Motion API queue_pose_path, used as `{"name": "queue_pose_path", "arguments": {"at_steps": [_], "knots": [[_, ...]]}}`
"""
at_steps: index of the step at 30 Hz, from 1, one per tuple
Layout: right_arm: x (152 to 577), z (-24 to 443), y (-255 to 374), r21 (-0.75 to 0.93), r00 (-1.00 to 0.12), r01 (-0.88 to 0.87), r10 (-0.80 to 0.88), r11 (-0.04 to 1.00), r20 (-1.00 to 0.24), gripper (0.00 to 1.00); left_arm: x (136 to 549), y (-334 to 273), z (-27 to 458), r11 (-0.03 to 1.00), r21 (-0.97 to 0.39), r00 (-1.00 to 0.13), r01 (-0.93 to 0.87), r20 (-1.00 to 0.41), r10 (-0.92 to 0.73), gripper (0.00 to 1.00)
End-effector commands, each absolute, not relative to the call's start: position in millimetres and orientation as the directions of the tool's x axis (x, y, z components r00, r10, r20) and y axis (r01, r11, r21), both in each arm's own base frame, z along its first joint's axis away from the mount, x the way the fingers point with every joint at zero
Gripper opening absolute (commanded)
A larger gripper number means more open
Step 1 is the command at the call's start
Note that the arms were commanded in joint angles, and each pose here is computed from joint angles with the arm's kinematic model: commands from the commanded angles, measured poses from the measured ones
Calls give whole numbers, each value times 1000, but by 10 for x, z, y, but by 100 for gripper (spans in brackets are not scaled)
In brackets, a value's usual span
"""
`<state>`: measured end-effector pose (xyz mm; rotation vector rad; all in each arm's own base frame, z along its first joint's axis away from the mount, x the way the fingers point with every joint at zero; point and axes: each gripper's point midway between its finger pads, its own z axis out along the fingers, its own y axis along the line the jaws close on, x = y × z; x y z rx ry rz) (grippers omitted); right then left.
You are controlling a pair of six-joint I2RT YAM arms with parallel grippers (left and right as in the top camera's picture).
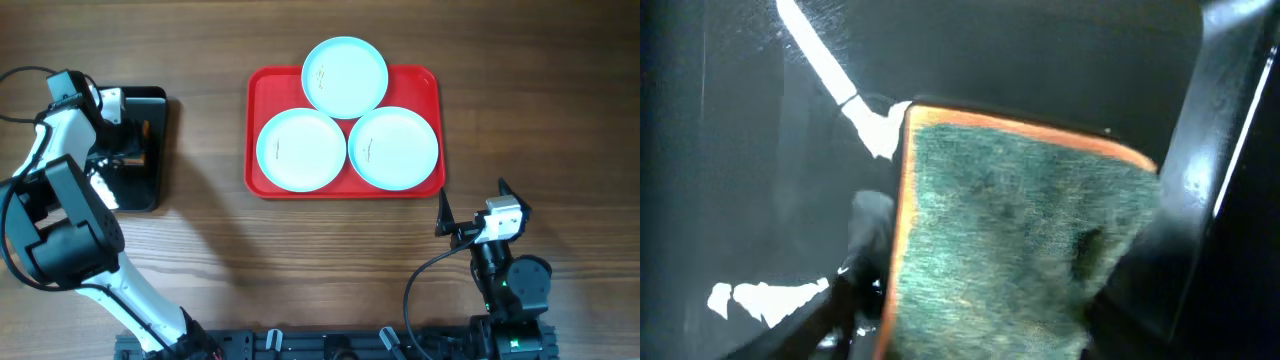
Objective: Clean dirty plates on tray and stack at the side
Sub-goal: 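Grasp the sponge with the left gripper and lift it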
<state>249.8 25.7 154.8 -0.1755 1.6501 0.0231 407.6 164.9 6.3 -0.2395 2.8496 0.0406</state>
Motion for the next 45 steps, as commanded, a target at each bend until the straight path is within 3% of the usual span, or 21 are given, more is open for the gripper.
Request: {"name": "queue_pose_path", "arguments": {"at_steps": [1, 2, 7, 14, 15, 16, 17, 18, 19, 27, 28, 29, 31, 35, 41, 45], "knots": [[2500, 1556, 247, -101, -75, -121, -110, 988, -991, 100, 4139, 1680, 94, 987, 4, -943, -159, -298, -151, 43], [2500, 1555, 247, -101, -75, -121, -110, 988, -991, 100, 4139, 1680, 94, 987, 4, -943, -159, -298, -151, 34], [2500, 1556, 246, -101, -75, -120, -111, 988, -991, 100, 4140, 1680, 94, 987, 5, -942, -159, -299, -151, 5], [2500, 1555, 246, -101, -75, -120, -110, 988, -991, 100, 4144, 1682, 115, 984, 0, -938, -179, -303, -171, 4], [2500, 1555, 247, -101, -75, -121, -111, 988, -991, 100, 4149, 1683, 118, 982, -4, -935, -190, -305, -182, 19], [2500, 1555, 247, -101, -75, -121, -110, 988, -991, 100, 4149, 1684, 117, 982, -4, -934, -191, -305, -183, 43], [2500, 1555, 247, -101, -75, -121, -111, 988, -991, 100, 4149, 1684, 117, 982, -4, -935, -191, -305, -183, 81], [2500, 1555, 247, -101, -75, -121, -111, 988, -991, 100, 4152, 1685, 118, 982, -4, -934, -191, -306, -183, 93], [2500, 1556, 246, -101, -75, -120, -111, 988, -991, 100, 4160, 1688, 121, 982, -3, -933, -191, -310, -183, 100], [2500, 1555, 246, -101, -75, -120, -110, 988, -991, 100, 4233, 1644, 137, 983, -36, -924, -178, -337, -179, 100], [2500, 1555, 246, -101, -75, -120, -111, 988, -991, 100, 4246, 1625, 140, 984, -48, -923, -173, -341, -179, 98], [2500, 1555, 247, -101, -75, -121, -111, 988, -991, 100, 4258, 1604, 143, 984, -60, -921, -168, -346, -178, 91], [2500, 1556, 247, -101, -75, -121, -111, 988, -991, 100, 4263, 1590, 144, 984, -67, -921, -165, -347, -178, 68], [2500, 1555, 247, -101, -75, -121, -111, 988, -991, 100, 4246, 1585, 138, 984, -67, -923, -166, -339, -179, 4], [2500, 1555, 246, -101, -75, -120, -110, 988, -991, 100, 4136, 1687, 159, 975, -7, -928, -222, -305, -214, 4], [2500, 1556, 246, -101, -75, -120, -110, 988, -991, 100, 4190, 1727, 409, 963, -5, -897, -269, -362, -253, 4]]}}
